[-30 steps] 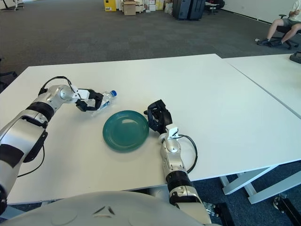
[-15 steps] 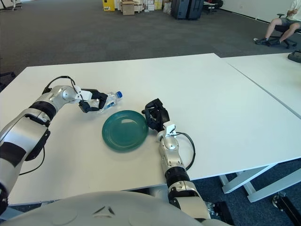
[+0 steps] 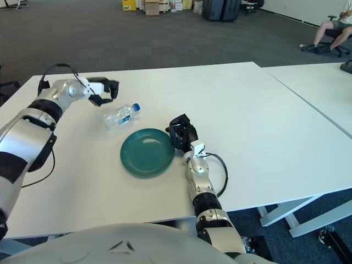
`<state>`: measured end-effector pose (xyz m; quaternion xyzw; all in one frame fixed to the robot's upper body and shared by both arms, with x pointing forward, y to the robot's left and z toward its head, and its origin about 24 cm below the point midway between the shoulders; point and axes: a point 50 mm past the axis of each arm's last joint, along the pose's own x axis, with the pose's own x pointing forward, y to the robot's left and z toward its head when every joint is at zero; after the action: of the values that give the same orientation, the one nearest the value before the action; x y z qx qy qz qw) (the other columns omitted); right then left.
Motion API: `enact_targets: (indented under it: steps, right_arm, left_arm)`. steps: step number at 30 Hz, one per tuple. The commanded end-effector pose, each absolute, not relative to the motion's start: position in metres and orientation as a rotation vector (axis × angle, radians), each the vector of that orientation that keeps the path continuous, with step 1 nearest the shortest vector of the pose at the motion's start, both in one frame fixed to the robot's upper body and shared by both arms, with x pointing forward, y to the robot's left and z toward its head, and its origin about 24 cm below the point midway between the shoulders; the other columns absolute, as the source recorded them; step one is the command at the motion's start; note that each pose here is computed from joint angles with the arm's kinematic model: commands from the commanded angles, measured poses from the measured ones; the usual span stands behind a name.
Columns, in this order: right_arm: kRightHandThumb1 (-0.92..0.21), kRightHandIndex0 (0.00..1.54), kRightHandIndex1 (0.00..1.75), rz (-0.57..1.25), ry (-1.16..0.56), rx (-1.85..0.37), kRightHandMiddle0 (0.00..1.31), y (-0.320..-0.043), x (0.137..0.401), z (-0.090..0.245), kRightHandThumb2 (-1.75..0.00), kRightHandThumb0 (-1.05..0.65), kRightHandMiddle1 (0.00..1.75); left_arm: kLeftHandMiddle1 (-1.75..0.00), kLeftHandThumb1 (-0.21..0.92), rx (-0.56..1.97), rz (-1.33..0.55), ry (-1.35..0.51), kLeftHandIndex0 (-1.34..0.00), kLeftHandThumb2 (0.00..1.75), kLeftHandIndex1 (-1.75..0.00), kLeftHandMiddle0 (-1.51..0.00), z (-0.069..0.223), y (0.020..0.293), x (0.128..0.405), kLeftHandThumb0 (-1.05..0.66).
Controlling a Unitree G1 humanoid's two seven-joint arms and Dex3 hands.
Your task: Put the bottle into the plate.
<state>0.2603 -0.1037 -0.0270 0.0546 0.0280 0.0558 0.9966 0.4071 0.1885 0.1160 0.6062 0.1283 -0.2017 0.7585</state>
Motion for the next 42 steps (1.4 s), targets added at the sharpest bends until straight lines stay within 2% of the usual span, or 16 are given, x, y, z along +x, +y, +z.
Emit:
enact_targets:
  steps: [1,3,4,8,13,18,27,30,32,33,34,35,39,42]
  right_arm:
    - [-0.74,0.42,1.19,0.083,0.195,0.117,0.30,-0.108,0.243,-0.052,-0.77,-0.37,1.75]
    - [-0.74,0.42,1.19,0.081,0.193,0.118,0.30,-0.108,0.243,-0.052,-0.77,-0.37,1.75]
    - [-0.74,0.42,1.19,0.081,0.192,0.118,0.30,-0.108,0.243,-0.052,-0.77,-0.37,1.75]
    - [-0.74,0.42,1.19,0.079,0.192,0.115,0.30,-0.107,0.242,-0.052,-0.77,-0.37,1.75]
    - [-0.74,0.42,1.19,0.080,0.196,0.108,0.30,-0.107,0.242,-0.052,-0.77,-0.37,1.75]
    - [-0.73,0.42,1.18,0.081,0.196,0.103,0.30,-0.107,0.241,-0.052,-0.78,-0.37,1.74]
    - [-0.72,0.42,1.19,0.078,0.199,0.090,0.31,-0.106,0.241,-0.053,-0.79,-0.37,1.74]
    - [-0.72,0.42,1.19,0.082,0.204,0.090,0.31,-0.106,0.241,-0.053,-0.80,-0.37,1.74]
    - [-0.72,0.41,1.20,0.084,0.207,0.091,0.31,-0.106,0.241,-0.053,-0.80,-0.37,1.75]
    - [-0.72,0.41,1.20,0.086,0.206,0.091,0.31,-0.106,0.241,-0.053,-0.80,-0.37,1.75]
    - [-0.72,0.41,1.20,0.087,0.206,0.091,0.31,-0.106,0.241,-0.053,-0.80,-0.37,1.75]
    - [-0.72,0.41,1.20,0.088,0.206,0.091,0.31,-0.106,0.241,-0.053,-0.80,-0.37,1.75]
    - [-0.72,0.41,1.20,0.089,0.204,0.095,0.31,-0.106,0.240,-0.054,-0.80,-0.37,1.75]
    - [-0.72,0.42,1.20,0.089,0.204,0.100,0.31,-0.107,0.240,-0.054,-0.79,-0.37,1.75]
  left_arm:
    - [-0.57,0.89,1.295,-0.373,0.254,-0.26,0.51,-1.69,-0.37,0.115,0.186,0.408,-0.36]
    - [-0.58,0.90,1.289,-0.351,0.237,-0.24,0.49,-1.70,-0.37,0.116,0.186,0.409,-0.36]
    - [-0.58,0.87,1.286,-0.341,0.230,-0.17,0.50,-1.54,-0.37,0.117,0.185,0.409,-0.44]
    - [-0.57,0.79,1.278,-0.286,0.187,-0.05,0.54,-1.26,-0.36,0.119,0.181,0.411,-0.54]
    - [-0.53,0.76,1.279,-0.243,0.162,-0.01,0.58,-1.13,-0.35,0.120,0.173,0.413,-0.55]
    - [-0.47,0.74,1.280,-0.208,0.160,0.00,0.61,-1.07,-0.35,0.123,0.173,0.414,-0.53]
    - [-0.44,0.75,1.285,-0.189,0.152,0.00,0.63,-1.10,-0.38,0.122,0.170,0.415,-0.52]
    - [-0.41,0.75,1.312,-0.181,0.133,0.00,0.63,-1.03,-0.35,0.119,0.164,0.414,-0.52]
    - [-0.29,0.76,1.335,-0.175,0.120,0.00,0.63,-0.88,-0.32,0.113,0.158,0.412,-0.52]
    - [-0.28,0.76,1.360,-0.173,0.136,0.00,0.63,-0.86,-0.31,0.101,0.154,0.409,-0.51]
    - [-0.23,0.79,1.377,-0.171,0.147,0.00,0.60,-0.74,-0.30,0.092,0.151,0.406,-0.53]
    - [-0.21,0.81,1.389,-0.169,0.155,0.00,0.58,-0.70,-0.29,0.087,0.149,0.403,-0.54]
    - [-0.13,0.88,1.440,-0.180,0.246,0.00,0.51,-0.50,-0.27,0.077,0.147,0.400,-0.58]
    - [-0.10,0.91,1.469,-0.215,0.352,0.00,0.59,-0.34,-0.26,0.071,0.145,0.398,-0.69]
